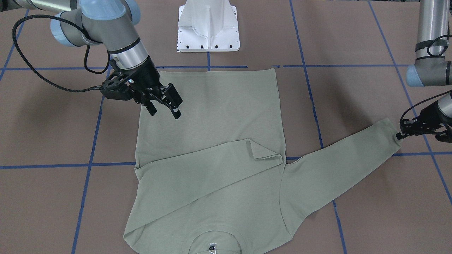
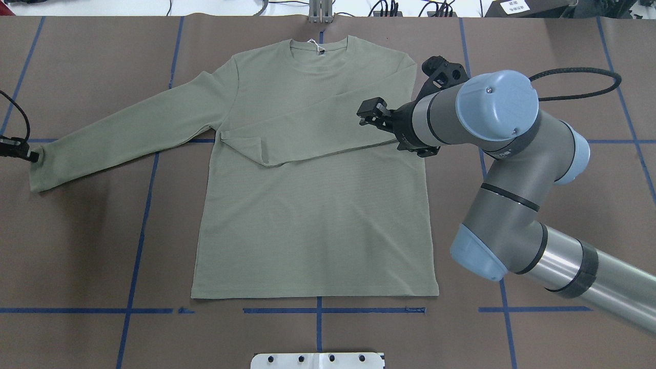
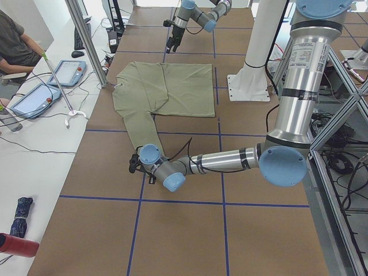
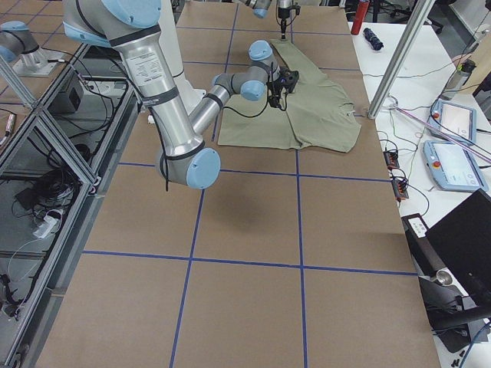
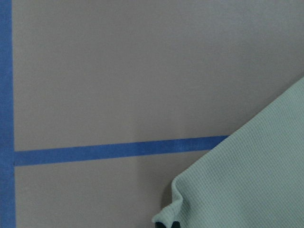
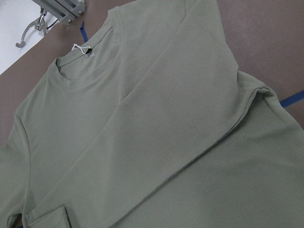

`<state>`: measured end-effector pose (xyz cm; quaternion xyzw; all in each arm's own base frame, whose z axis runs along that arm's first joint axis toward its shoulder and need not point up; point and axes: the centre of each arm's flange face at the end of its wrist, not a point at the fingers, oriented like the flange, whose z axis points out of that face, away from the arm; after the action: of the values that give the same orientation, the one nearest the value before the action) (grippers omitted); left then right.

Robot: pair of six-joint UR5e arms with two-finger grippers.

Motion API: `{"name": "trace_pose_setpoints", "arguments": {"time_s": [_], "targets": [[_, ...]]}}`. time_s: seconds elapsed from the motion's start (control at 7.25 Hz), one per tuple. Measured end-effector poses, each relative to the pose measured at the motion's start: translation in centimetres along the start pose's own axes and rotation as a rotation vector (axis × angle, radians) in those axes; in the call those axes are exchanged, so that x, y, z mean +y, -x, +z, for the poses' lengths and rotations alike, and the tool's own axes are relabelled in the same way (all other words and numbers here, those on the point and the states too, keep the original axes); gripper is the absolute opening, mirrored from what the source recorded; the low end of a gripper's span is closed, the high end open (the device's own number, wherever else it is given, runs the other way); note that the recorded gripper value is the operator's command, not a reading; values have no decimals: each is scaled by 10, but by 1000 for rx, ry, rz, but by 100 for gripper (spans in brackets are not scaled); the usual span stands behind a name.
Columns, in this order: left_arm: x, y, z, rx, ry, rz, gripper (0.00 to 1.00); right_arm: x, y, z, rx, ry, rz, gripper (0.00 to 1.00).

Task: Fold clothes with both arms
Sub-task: 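Grasp the other sleeve cuff with the left gripper while right gripper withdraws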

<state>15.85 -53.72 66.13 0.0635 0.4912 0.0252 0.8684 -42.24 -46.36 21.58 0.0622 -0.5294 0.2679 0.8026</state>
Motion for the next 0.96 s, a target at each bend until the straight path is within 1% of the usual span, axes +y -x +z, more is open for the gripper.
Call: {"name": "trace_pose_setpoints", "arguments": {"time_s": [0.14, 0.28, 0.41, 0.55, 0.69, 0.83, 0.96], "targets": [[-4, -35, -17, 69, -1, -13, 0, -1, -5, -6, -2, 2, -4, 100], [-12, -79, -39, 131, -18, -48, 0, -8, -21, -16, 4, 4, -12, 100], [-24, -131, -57, 188, -32, -89, 0, -25, -45, -28, 23, 12, -34, 100], [-42, -206, -66, 255, -30, -145, 0, -53, -79, -44, 55, 30, -74, 100], [-61, -294, -66, 318, -26, -219, 0, -84, -114, -62, 86, 50, -108, 100], [-75, -389, -55, 373, -46, -304, 0, -114, -152, -82, 115, 67, -134, 100], [-80, -486, -31, 422, -85, -391, 0, -137, -189, -99, 145, 76, -160, 100]]}}
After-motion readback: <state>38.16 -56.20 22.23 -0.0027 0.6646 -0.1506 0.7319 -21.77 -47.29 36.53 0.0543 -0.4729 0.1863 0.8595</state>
